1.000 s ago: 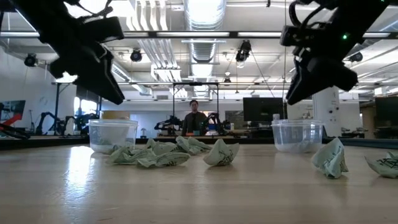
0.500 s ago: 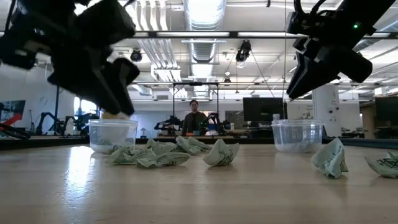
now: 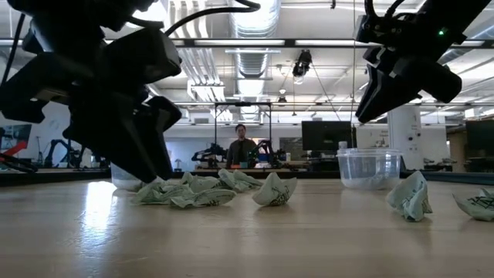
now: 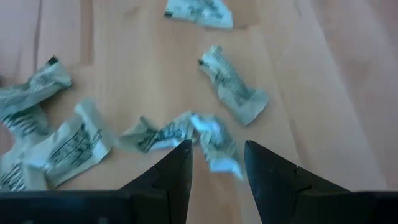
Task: Pick and place Stevia / Truvia into bins
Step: Put the stevia packet into the left transparent container
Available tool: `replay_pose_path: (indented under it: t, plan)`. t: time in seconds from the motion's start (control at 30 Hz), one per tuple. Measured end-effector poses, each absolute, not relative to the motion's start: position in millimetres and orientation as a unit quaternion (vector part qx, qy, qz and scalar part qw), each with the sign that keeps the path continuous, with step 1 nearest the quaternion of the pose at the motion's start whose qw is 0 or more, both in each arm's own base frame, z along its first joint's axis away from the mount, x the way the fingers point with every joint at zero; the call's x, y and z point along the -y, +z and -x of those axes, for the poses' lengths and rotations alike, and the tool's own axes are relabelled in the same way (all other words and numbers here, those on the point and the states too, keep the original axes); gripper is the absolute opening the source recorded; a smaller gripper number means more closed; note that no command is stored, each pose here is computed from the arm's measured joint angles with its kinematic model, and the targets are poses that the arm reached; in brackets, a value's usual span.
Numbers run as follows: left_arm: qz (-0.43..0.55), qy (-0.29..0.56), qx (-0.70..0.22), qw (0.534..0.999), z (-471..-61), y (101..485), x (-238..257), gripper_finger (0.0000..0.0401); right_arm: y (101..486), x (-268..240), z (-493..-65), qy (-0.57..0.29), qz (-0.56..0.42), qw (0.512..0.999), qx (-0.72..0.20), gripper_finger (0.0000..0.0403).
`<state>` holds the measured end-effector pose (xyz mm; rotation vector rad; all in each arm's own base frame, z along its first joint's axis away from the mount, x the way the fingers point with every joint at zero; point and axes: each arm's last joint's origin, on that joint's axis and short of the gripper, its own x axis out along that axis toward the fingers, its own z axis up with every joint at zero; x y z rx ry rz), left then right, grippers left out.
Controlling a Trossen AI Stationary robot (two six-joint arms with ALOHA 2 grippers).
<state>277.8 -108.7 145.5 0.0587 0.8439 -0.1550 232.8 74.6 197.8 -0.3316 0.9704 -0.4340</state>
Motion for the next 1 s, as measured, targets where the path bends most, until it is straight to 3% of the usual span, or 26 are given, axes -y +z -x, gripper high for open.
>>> replay_pose_path:
  t: [0.67,0.77,0.9,1.0]
  plan:
    - [-0.030,-0.082,-0.430,0.898,-280,127,110,0.0126,198,-75,-233,-0.205,0.157,0.849,-0.461,0.0089]
    - [-0.033,-0.082,-0.430,0.898,-281,127,111,0.0099,198,-75,-233,-0.205,0.156,0.850,-0.460,0.0089]
    - [-0.050,-0.082,-0.425,0.900,-279,131,109,0.0025,198,-75,-233,-0.205,0.156,0.850,-0.460,0.0089]
    - [-0.059,-0.077,-0.414,0.905,-279,136,108,0.0008,198,-75,-233,-0.205,0.156,0.850,-0.460,0.0089]
